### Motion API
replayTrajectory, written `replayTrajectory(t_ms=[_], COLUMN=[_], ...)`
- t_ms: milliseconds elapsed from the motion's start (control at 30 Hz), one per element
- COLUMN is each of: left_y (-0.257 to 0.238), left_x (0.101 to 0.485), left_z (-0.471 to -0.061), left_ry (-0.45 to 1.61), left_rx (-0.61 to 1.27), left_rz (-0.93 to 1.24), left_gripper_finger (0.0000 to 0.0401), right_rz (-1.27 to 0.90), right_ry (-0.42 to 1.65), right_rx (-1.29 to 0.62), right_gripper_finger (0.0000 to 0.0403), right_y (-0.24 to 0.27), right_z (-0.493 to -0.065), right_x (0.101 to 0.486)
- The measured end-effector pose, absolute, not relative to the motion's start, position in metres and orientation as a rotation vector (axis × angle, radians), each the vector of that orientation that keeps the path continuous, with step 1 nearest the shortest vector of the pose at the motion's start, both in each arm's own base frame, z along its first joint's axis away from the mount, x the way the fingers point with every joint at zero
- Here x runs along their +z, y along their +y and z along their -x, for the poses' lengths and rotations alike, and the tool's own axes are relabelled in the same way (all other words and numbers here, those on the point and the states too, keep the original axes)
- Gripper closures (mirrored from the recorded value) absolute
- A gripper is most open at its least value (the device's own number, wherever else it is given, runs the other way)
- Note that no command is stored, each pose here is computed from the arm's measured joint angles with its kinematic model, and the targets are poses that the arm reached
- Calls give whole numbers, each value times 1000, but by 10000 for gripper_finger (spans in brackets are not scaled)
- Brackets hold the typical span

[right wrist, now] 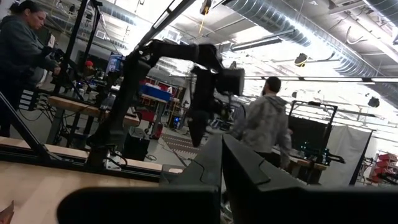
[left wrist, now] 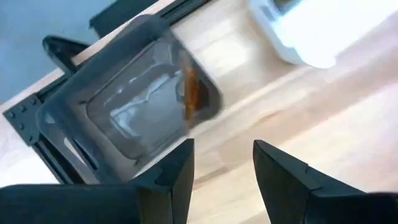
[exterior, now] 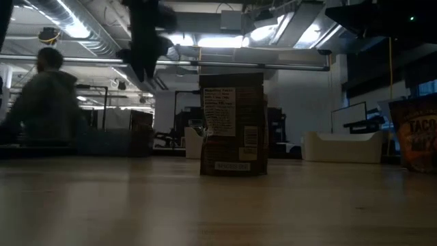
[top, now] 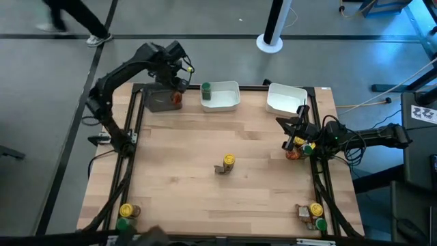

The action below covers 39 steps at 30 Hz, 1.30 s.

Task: Sort spices by type
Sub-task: Put the center brown seasoning bag into the black bin

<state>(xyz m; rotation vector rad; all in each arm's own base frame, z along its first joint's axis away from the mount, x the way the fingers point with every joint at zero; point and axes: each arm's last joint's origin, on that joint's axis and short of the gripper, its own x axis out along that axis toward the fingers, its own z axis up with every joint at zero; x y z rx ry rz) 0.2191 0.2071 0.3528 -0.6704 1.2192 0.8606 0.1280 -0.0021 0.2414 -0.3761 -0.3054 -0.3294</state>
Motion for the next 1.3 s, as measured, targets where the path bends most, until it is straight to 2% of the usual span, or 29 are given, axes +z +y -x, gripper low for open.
replayTrajectory(t_ms=[233, 433, 600, 933, 1300], left_y=[144, 89, 52, -3, -25], left_x=[386, 398, 400, 398, 369], left_z=[-228, -239, -255, -289, -310], left_ry=[1114, 1085, 1051, 852, 760], left_rx=[732, 592, 500, 210, 104], left_rz=[567, 457, 366, 144, 56], left_gripper_finger=[248, 248, 248, 248, 248], right_rz=[376, 375, 372, 370, 370], right_ry=[-306, -306, -306, -306, -304], right_rx=[-330, -329, -328, -326, -325], right_gripper_finger=[388, 388, 388, 388, 388], right_y=[-2, -2, -2, -2, -2], right_z=[-128, -128, -128, -128, -128], right_x=[242, 241, 241, 241, 241])
